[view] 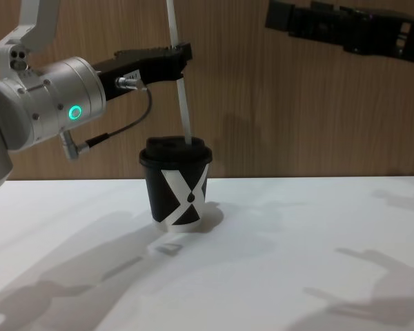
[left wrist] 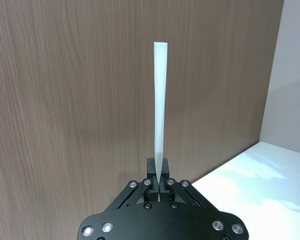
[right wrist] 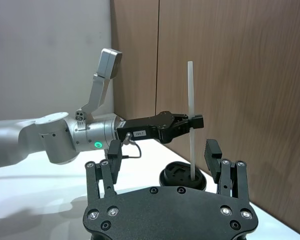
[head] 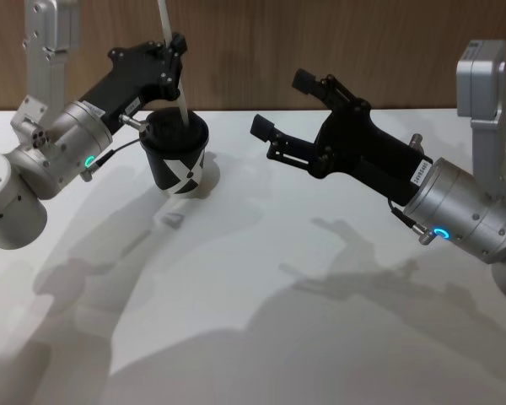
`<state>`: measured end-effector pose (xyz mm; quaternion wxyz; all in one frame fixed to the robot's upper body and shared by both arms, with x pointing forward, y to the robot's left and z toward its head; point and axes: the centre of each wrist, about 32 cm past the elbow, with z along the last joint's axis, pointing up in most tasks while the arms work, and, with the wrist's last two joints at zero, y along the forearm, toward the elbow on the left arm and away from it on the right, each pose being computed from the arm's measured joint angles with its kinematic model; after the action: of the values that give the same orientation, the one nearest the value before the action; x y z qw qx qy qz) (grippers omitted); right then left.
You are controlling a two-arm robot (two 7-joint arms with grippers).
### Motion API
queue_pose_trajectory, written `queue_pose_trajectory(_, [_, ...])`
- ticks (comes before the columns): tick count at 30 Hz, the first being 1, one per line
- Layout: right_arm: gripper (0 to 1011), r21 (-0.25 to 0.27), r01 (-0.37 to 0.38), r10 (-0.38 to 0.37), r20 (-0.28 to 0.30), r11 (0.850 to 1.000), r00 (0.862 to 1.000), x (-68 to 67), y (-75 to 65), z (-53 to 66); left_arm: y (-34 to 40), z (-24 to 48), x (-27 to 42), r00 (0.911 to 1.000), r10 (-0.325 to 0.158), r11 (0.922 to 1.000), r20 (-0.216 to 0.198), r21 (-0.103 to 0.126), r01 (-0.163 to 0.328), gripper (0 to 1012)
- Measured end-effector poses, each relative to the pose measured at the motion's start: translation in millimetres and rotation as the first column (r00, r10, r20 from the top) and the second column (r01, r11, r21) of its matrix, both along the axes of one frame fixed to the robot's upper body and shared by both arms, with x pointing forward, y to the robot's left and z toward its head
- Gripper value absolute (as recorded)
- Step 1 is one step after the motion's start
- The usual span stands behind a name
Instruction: Pick up the straw with one hand, pass it to the other hand, and insert it into the cup.
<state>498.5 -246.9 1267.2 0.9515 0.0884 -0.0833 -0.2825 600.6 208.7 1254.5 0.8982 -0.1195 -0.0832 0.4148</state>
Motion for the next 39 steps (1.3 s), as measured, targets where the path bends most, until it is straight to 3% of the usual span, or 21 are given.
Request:
queue_pose_trajectory(27, [1001, 0.000, 0.000, 0.000, 0.000, 1.000, 1.000, 0.0, 0.0, 0.0, -4.4, -10.3, 8.8, 0.9994, -0.012, 0.9999, -0.033, 0.003, 0.012, 21])
queue_pose_trajectory(39, [1001, 0.000, 0.000, 0.000, 0.000, 1.000, 1.000, 0.0, 0.0, 0.0, -7.8, -13.5, 9.7, 0.9986, -0.019, 0.9997, -0.050, 0.014, 0.019, 336])
